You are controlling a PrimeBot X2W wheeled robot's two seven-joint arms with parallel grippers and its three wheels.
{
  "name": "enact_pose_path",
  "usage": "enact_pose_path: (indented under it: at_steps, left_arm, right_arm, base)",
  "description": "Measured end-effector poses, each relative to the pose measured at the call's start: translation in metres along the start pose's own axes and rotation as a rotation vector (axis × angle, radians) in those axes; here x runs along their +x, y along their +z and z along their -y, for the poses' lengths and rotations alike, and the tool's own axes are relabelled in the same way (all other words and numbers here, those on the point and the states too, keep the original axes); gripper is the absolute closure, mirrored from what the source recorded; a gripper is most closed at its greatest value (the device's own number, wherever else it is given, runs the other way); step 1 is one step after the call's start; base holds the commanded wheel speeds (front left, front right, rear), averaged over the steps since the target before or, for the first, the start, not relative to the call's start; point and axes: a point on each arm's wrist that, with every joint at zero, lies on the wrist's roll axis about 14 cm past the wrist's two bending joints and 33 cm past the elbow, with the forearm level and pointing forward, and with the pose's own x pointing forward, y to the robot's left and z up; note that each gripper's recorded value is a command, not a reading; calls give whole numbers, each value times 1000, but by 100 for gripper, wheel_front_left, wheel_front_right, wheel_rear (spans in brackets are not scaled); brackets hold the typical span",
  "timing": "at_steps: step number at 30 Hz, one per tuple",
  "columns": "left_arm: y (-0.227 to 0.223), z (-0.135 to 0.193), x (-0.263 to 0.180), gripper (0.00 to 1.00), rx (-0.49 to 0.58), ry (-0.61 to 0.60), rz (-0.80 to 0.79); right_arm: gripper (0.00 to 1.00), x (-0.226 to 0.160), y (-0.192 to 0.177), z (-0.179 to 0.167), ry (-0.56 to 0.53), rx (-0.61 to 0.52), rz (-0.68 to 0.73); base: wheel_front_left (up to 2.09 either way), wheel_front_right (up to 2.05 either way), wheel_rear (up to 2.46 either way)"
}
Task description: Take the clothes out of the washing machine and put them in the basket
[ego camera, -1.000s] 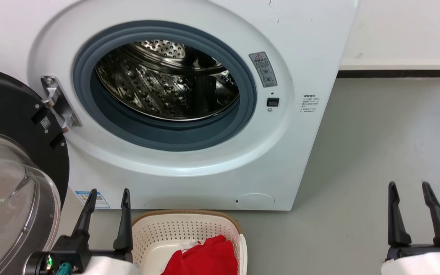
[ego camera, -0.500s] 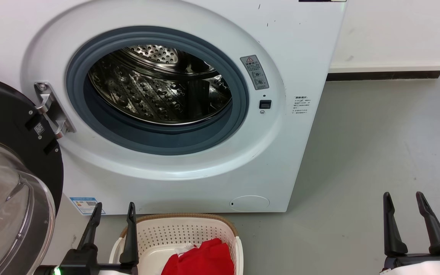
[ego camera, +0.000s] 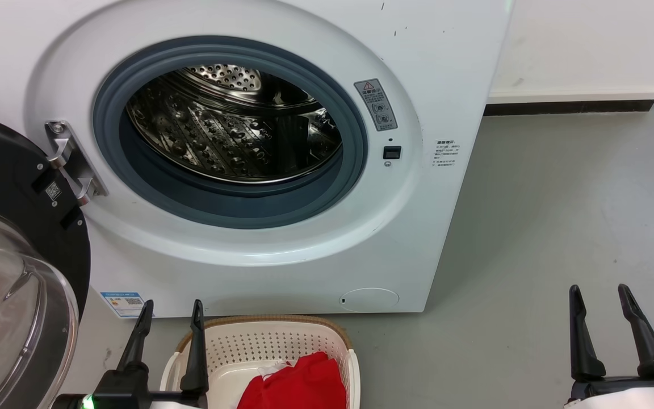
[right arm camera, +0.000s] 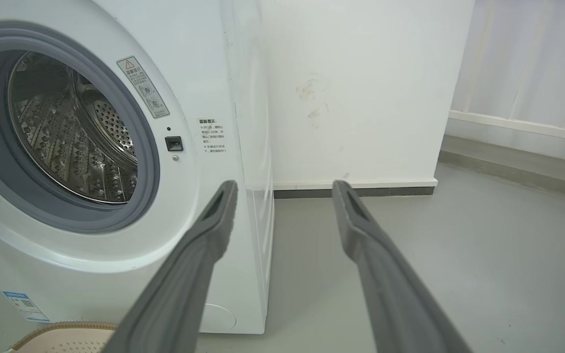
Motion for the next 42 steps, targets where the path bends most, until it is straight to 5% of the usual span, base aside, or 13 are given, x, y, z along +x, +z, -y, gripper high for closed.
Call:
enact_pose_path:
  at_steps: [6, 7, 13, 42]
  left_arm:
    - [-1, 3, 0, 0, -4, -7, -3]
    - [0, 4, 0, 100, -10, -12, -1]
    - [-20, 5, -7, 100, -27, -10, -68]
    - [-35, -14, 4, 100, -564, 113, -144]
  right_arm:
    - [0, -1, 1, 2, -6, -1, 4]
    - [100, -1, 1, 2, -7, -1, 4]
    - [100, -6, -16, 2, -13, 21, -56]
    - [100, 6, -32, 7, -109, 552, -113]
  base:
    - [0, 0, 0]
    - [0, 0, 0]
    - [0, 0, 0]
    - [0, 0, 0]
